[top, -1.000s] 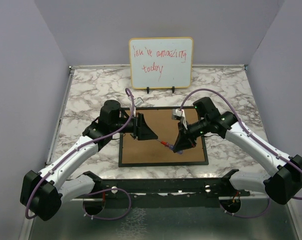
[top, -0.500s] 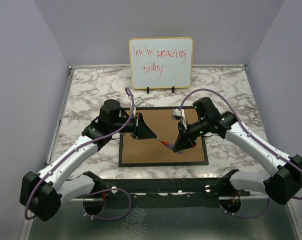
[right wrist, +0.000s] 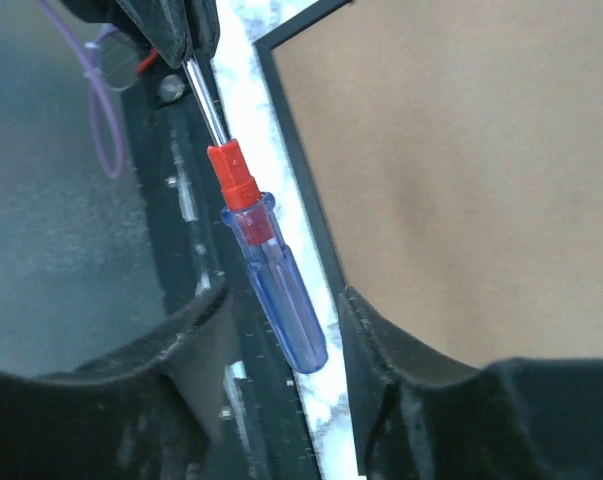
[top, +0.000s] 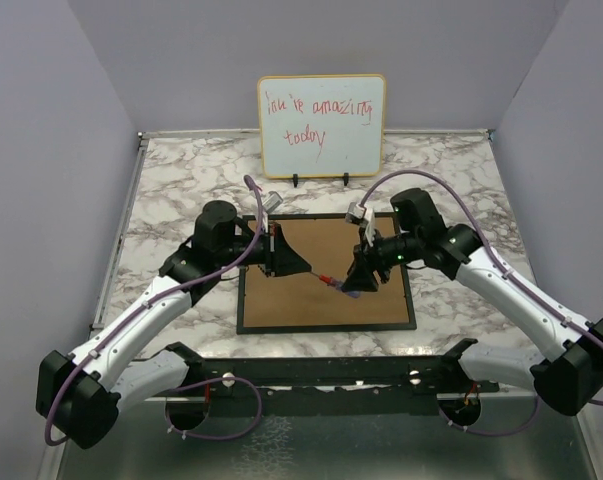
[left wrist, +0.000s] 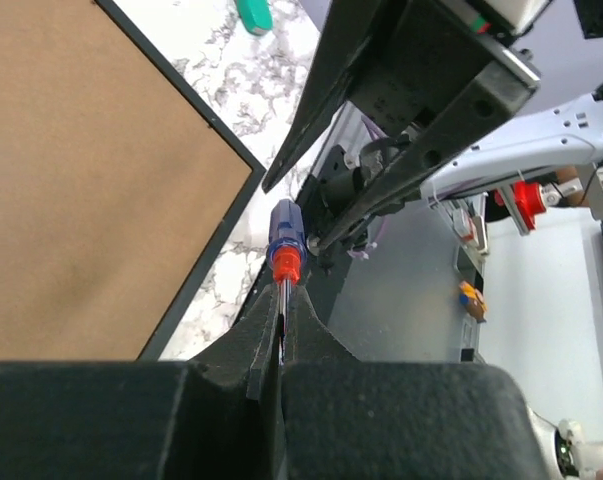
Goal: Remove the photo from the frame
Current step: Pick up the screwdriver from the center of the board.
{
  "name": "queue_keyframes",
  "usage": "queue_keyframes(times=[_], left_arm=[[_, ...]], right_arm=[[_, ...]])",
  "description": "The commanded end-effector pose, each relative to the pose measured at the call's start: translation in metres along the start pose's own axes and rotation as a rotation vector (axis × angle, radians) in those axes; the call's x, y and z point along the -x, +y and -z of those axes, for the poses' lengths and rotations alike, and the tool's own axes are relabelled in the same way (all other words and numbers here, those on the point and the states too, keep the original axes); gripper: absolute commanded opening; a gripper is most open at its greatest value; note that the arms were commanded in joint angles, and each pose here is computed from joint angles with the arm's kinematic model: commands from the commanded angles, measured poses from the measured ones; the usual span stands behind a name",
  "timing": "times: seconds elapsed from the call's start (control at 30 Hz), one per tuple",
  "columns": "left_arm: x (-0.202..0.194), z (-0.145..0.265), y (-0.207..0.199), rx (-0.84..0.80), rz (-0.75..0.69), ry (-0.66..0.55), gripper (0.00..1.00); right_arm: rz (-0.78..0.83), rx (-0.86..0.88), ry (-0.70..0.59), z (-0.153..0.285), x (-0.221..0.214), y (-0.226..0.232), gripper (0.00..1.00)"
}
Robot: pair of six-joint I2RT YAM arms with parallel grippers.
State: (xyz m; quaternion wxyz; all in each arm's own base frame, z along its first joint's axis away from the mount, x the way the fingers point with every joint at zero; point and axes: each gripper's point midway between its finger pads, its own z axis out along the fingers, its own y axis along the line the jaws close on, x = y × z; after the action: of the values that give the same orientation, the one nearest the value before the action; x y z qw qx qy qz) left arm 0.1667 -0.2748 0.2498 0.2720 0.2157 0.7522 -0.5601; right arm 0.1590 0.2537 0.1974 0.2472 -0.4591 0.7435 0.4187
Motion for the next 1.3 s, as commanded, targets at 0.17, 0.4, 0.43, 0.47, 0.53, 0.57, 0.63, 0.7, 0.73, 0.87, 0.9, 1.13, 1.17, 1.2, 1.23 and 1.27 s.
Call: queue_keyframes(times=[0.17, 0.4, 0.43, 0.47, 0.53, 0.57, 0.63, 0.7, 0.73, 0.87, 0.9, 1.13, 1.17, 1.2, 1.23, 1.27], left_arm=[[0.027, 0.001, 0.01, 0.05, 0.04, -0.248, 0.0], [0.033, 0.004, 0.014, 0.049, 0.093, -0.338, 0.0], [0.035, 0.005, 0.013, 0.043, 0.099, -0.351, 0.0], [0.036, 0.006, 0.013, 0.044, 0.105, -0.361, 0.0], [0.037, 0.007, 0.013, 0.044, 0.114, -0.376, 0.0], [0.039, 0.008, 0.011, 0.04, 0.119, -0.384, 0.0], [0.042, 0.01, 0.006, 0.025, 0.126, -0.399, 0.0], [0.045, 0.012, 0.002, 0.007, 0.135, -0.416, 0.0], [0.047, 0.013, -0.001, -0.001, 0.137, -0.424, 0.0], [0.057, 0.017, -0.008, -0.018, 0.143, -0.463, 0.0], [0.061, 0.017, -0.013, -0.038, 0.14, -0.473, 0.0], [0.073, 0.017, -0.029, -0.124, 0.161, -0.497, 0.0], [0.074, 0.018, -0.031, -0.134, 0.163, -0.503, 0.0], [0.076, 0.018, -0.033, -0.141, 0.164, -0.507, 0.0], [0.079, 0.018, -0.036, -0.15, 0.16, -0.51, 0.0], [0.084, 0.018, -0.04, -0.161, 0.155, -0.514, 0.0]], right_arm=[[-0.095, -0.315, -0.199, 0.024, 0.052, -0.038, 0.7], [-0.295, -0.539, -0.402, 0.064, 0.062, -0.087, 0.76], [-0.326, -0.522, -0.463, 0.074, 0.064, -0.091, 0.76], [-0.365, -0.495, -0.524, 0.082, 0.064, -0.093, 0.77], [-0.459, -0.411, -0.634, 0.095, 0.063, -0.093, 0.93], [-0.49, -0.364, -0.66, 0.096, 0.061, -0.091, 0.99], [-0.519, -0.253, -0.67, 0.091, 0.06, -0.081, 1.0], [-0.506, -0.115, -0.676, 0.085, 0.064, -0.062, 1.0], [-0.491, -0.054, -0.701, 0.085, 0.065, -0.052, 1.0], [-0.457, 0.031, -0.812, 0.092, 0.072, -0.034, 1.0], [-0.457, 0.044, -0.822, 0.092, 0.073, -0.033, 1.0], [-0.403, 0.194, -0.784, 0.093, 0.08, -0.012, 1.0], [-0.394, 0.202, -0.779, 0.094, 0.081, -0.01, 1.0], [-0.386, 0.206, -0.776, 0.095, 0.082, -0.009, 1.0], [-0.38, 0.209, -0.773, 0.095, 0.083, -0.008, 1.0], [-0.376, 0.208, -0.773, 0.096, 0.084, -0.007, 1.0]])
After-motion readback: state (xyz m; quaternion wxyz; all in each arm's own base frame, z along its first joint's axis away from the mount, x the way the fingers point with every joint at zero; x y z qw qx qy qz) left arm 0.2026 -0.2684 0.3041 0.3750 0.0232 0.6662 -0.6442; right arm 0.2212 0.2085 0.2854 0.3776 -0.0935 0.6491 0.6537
